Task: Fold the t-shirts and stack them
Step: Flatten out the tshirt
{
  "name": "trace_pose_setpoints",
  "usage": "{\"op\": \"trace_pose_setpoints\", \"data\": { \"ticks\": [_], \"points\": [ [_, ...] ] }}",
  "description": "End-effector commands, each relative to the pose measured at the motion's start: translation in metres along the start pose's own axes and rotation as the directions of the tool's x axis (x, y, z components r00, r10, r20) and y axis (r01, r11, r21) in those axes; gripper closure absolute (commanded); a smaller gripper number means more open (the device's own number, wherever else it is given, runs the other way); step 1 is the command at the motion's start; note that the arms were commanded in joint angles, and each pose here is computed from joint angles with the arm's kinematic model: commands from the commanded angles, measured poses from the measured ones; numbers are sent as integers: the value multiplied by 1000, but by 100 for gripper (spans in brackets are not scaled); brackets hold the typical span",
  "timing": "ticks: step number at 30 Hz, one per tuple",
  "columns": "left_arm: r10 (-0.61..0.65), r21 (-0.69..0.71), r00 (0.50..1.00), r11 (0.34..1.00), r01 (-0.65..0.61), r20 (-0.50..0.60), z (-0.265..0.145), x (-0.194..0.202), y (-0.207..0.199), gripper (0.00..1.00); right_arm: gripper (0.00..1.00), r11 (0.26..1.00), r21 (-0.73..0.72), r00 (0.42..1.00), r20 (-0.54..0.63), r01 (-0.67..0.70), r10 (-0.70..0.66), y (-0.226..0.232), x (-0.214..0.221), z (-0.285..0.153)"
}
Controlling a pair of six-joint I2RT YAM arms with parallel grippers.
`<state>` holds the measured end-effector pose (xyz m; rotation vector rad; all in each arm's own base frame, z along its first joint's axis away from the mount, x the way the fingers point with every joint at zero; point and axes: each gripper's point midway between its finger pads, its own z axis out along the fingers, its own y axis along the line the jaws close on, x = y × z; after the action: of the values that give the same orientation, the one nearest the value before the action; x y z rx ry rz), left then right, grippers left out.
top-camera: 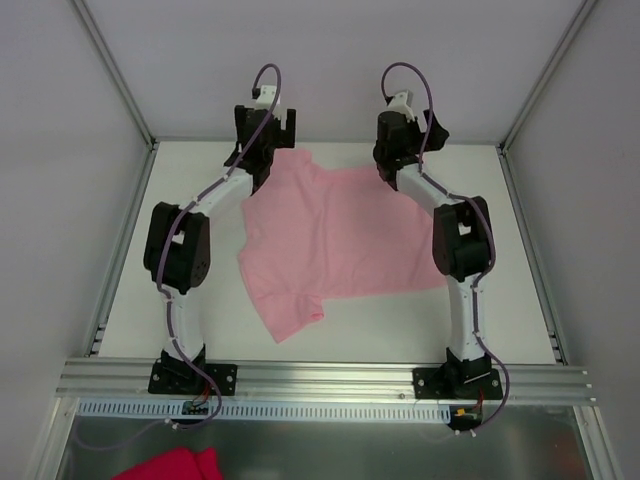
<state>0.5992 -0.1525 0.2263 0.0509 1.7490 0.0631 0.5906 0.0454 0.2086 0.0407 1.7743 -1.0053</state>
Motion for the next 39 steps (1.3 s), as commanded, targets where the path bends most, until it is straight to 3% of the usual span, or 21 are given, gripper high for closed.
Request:
{"op": "trace_pose_setpoints", "data": {
  "ticks": [1,4,6,7,10,11,12,13,14,16,17,22,34,39],
  "points": [
    [-80,110,981,992,61,178,-67,-69,-31,1,1,978,-26,973,94,-208,210,-68,-72,-56],
    [-129,101,980,988,115,151,-101,-53,-32,1,2,975,-85,972,100,-203,211,-82,-82,-96],
    [-173,165,978,974,153,113,-121,-38,-45,1,5,954,-124,959,47,-272,280,-107,-76,-115],
    [-213,225,975,955,193,67,-138,-22,-54,1,13,939,-189,954,31,-288,299,-106,-74,-122],
    [-227,240,974,946,219,7,-158,16,-59,1,48,896,-257,926,10,-361,376,-138,-67,-149],
    [-230,239,973,945,225,-8,-161,26,-60,2,83,889,-258,918,18,-378,395,-149,-66,-155],
    [-245,246,969,939,240,-10,-163,31,-61,3,97,883,-250,908,29,-397,417,-162,-66,-161],
    [-238,243,971,940,240,-38,-165,46,-61,5,99,867,-233,885,50,-441,463,-190,-68,-171],
    [-249,240,967,936,256,-58,-165,54,-62,17,99,866,-231,883,52,-443,466,-197,-63,-175],
    [-256,271,962,923,273,-97,-169,69,-68,44,99,853,-211,863,71,-477,500,-226,-61,-184],
    [-261,290,959,915,282,-109,-171,72,-73,67,99,850,-210,858,79,-484,508,-232,-60,-186],
    [-270,358,938,872,335,-218,-177,106,-96,98,99,855,-197,860,91,-479,503,-245,-56,-190],
    [-267,386,890,828,408,-370,-235,173,-135,100,99,860,-231,868,103,-454,486,-226,-65,-199],
    [-239,355,868,841,409,-435,-258,215,-141,100,99,866,-248,875,113,-433,470,-220,-67,-205]
  ]
}}
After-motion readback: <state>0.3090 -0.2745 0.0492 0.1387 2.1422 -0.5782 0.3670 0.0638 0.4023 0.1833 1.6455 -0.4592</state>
